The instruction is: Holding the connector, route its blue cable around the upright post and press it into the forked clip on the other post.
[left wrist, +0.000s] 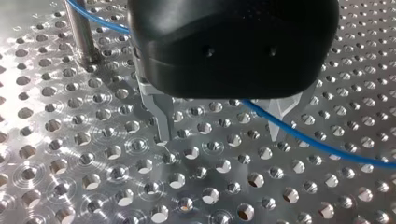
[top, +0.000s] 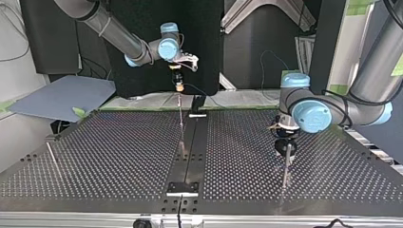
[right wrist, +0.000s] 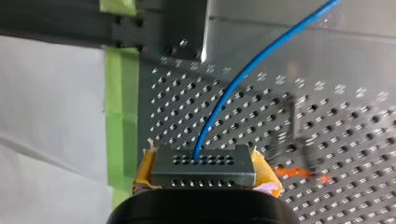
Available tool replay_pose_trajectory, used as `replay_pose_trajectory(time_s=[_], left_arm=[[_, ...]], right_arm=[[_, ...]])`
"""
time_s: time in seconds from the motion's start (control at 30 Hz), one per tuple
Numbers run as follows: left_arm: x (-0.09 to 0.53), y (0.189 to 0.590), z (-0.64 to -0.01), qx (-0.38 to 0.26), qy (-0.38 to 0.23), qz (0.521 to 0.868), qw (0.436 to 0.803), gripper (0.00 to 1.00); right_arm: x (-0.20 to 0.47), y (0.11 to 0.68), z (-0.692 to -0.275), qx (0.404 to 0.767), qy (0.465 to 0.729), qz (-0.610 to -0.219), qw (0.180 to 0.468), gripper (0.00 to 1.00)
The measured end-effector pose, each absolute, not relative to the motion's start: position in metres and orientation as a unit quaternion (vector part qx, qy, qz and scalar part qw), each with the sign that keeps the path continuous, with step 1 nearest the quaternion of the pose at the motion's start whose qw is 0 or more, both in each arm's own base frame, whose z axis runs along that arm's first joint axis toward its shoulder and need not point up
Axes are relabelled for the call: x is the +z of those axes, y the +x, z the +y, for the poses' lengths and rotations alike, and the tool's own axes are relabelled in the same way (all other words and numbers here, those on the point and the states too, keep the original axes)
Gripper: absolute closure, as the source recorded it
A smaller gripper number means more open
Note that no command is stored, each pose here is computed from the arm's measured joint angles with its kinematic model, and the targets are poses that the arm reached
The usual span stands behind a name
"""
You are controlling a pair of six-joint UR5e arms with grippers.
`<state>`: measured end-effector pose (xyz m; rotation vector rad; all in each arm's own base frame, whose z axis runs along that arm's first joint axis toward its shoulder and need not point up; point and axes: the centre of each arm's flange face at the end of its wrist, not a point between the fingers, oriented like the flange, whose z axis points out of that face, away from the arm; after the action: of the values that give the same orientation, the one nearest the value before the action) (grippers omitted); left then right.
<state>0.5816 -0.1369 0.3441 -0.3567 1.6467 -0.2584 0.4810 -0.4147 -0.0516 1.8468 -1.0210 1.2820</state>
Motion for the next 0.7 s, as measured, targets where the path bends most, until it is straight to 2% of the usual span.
replay_pose_trajectory(time_s=[0.2, 0.47, 0.7], left_arm=[[0.344, 0.581, -0.138, -0.114, -0.157, 0.728, 0.658, 0.0], [0.344, 0.581, -0.138, -0.112, -0.155, 0.729, 0.657, 0.0], [0.344, 0.581, -0.138, -0.112, -0.155, 0.729, 0.657, 0.0]], right_arm=[[-0.082, 0.464, -0.421, 0.475, 0.702, -0.407, 0.34, 1.0], [-0.123, 0.428, -0.427, 0.435, 0.702, -0.439, 0.355, 1.0], [-0.163, 0.388, -0.431, 0.416, 0.693, -0.468, 0.357, 1.0]])
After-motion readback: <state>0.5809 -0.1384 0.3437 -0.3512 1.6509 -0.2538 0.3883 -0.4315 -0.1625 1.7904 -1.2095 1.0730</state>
